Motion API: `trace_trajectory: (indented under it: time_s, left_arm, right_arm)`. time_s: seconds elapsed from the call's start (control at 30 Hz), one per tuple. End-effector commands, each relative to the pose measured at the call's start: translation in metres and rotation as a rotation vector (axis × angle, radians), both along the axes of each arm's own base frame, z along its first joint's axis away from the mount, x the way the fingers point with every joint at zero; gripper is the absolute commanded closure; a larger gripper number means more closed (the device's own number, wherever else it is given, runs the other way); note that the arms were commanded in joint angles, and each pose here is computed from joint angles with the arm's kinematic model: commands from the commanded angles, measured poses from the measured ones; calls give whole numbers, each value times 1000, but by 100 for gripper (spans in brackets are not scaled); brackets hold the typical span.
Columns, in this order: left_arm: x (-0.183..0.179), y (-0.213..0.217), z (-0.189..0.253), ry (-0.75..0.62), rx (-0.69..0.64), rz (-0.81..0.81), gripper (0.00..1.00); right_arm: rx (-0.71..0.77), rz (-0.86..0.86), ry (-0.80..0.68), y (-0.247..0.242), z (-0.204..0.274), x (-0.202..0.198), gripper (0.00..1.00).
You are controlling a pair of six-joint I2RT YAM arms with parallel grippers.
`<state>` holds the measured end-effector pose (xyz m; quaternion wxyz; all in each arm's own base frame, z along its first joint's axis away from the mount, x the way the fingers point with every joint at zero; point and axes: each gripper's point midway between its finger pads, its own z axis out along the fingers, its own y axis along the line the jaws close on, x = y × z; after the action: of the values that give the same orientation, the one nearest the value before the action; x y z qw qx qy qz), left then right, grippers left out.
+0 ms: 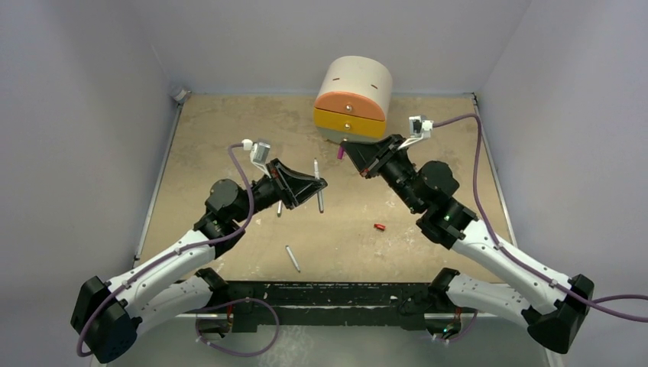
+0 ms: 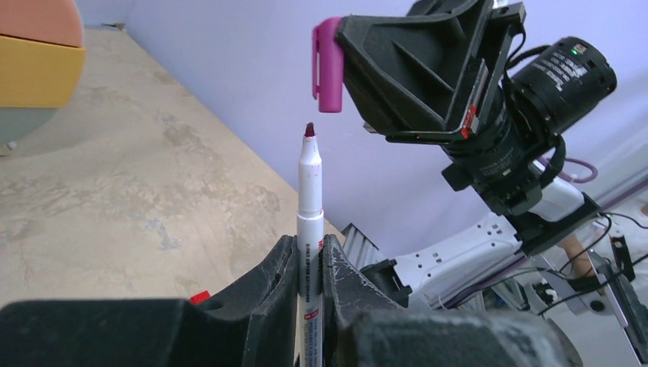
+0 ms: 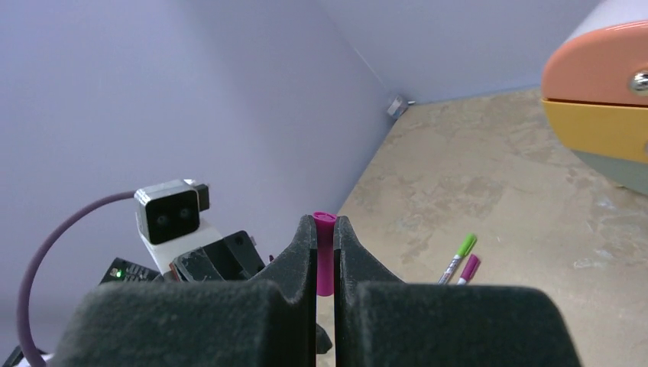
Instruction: Insert the pens into the pen caps
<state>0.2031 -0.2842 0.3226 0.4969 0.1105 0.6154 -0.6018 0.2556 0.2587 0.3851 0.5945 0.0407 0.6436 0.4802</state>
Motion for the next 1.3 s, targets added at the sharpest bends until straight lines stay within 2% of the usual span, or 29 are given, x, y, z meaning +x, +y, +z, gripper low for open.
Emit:
trace_trajectory:
  time_s: [0.0,0.27,0.5,1.27]
  left_arm:
    - [-16,-6,26,-79,-46,-91,100]
    - [-12,-11,13,-70,24,-93,100]
    - [-9,-11,9,-78,83,-83,100]
    - [-8,-8,14,-95,113,-65,100]
  right_arm:
    - [38,72,-144,11,38,-8,100]
    - [27,100,-207,22,52,-6,100]
    - [4,117,-209,29,46,-4,100]
    - [-2,166,-189,40,35,-4,100]
